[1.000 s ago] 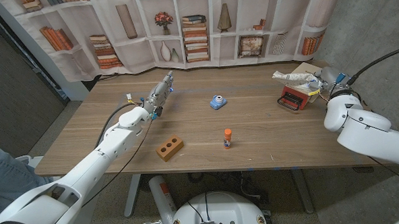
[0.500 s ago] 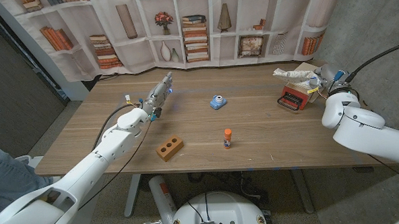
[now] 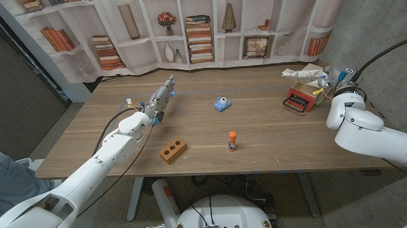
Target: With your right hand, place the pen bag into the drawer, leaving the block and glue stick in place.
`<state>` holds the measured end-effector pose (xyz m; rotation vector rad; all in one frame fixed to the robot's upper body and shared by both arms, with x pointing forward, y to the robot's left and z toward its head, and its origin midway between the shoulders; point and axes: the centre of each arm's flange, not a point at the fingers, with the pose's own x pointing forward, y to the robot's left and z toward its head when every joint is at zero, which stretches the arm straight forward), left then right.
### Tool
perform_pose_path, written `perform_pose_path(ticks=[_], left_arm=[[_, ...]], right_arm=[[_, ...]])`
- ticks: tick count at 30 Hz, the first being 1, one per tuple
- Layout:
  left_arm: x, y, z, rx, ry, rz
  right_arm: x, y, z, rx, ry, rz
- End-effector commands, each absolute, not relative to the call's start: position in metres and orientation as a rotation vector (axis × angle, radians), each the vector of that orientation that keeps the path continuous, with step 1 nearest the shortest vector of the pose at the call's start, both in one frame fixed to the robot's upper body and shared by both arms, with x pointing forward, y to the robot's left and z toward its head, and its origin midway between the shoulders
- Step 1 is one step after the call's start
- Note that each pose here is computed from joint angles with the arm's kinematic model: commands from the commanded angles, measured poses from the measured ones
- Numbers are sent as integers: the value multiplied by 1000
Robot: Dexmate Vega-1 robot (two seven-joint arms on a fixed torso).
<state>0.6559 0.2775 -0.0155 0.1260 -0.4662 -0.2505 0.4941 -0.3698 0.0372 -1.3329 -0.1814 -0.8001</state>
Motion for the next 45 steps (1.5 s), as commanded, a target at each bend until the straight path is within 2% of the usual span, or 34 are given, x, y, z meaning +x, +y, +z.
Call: perform_pose_path(ticks=[1,45], left_arm=[[658,282,-19,122,-461,-248],[666,281,-22,130,-438,-255]], right_arm=[[494,-376,38,-1415,-146,-888],[523,-394,32,-1639,31,-926]])
